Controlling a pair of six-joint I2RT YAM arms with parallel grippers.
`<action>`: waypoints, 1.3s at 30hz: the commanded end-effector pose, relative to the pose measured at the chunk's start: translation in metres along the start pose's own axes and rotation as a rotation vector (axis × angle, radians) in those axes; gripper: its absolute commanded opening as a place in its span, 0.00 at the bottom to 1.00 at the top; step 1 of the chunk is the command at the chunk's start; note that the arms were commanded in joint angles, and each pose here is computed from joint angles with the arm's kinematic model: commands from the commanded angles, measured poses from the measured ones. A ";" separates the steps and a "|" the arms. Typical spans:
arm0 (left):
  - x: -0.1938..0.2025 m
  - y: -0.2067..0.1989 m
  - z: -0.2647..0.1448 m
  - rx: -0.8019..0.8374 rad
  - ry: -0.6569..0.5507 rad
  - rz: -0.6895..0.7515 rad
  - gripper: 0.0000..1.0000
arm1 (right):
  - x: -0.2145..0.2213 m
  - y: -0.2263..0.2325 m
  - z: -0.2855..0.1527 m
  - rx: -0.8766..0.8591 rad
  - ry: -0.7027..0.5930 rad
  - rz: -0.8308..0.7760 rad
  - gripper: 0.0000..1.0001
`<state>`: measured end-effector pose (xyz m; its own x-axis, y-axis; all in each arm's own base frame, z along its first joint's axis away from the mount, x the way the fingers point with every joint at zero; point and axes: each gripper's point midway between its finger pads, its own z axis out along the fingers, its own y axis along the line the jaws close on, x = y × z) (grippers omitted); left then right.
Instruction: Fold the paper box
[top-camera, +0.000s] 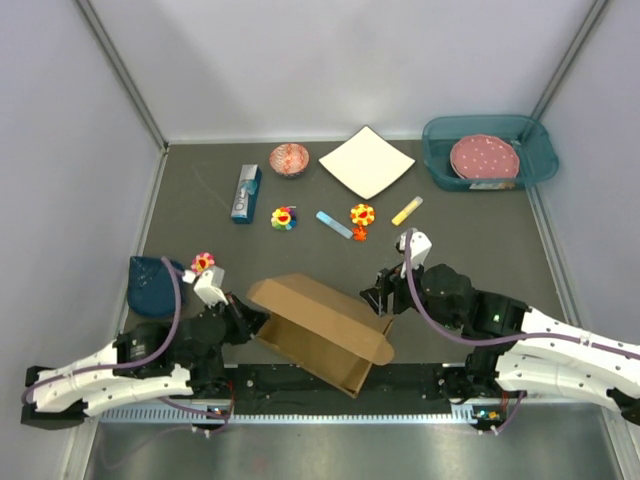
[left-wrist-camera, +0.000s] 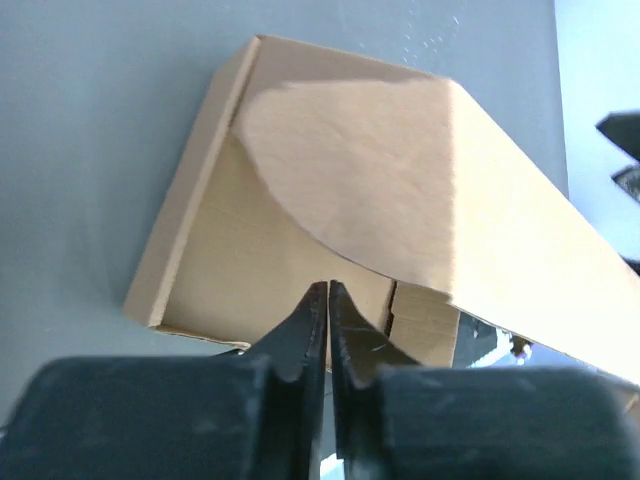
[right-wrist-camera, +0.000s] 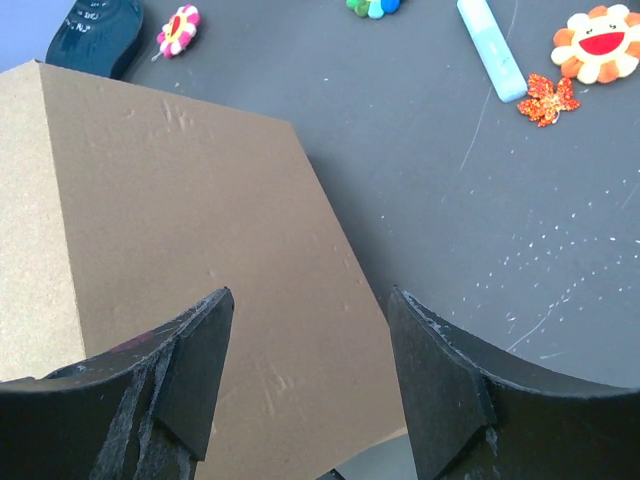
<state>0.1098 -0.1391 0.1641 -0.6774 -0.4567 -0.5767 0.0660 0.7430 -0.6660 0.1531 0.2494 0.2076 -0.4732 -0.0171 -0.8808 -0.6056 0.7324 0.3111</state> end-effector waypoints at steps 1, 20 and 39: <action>0.026 -0.025 -0.001 0.145 0.130 0.193 0.00 | -0.007 -0.003 -0.004 0.018 -0.036 0.003 0.64; 0.168 -0.030 -0.007 0.435 0.588 0.383 0.00 | 0.009 -0.018 -0.001 0.081 -0.009 -0.005 0.64; 0.113 -0.020 0.097 0.132 -0.021 0.338 0.00 | 0.009 -0.019 0.007 0.102 0.004 -0.044 0.64</action>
<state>0.0723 -0.2318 0.0378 -0.7082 -0.0900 -0.7003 0.4063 0.7591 -0.5085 0.1605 0.2337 0.1798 -0.4770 -0.0689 -0.8762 -0.5552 0.7965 0.2396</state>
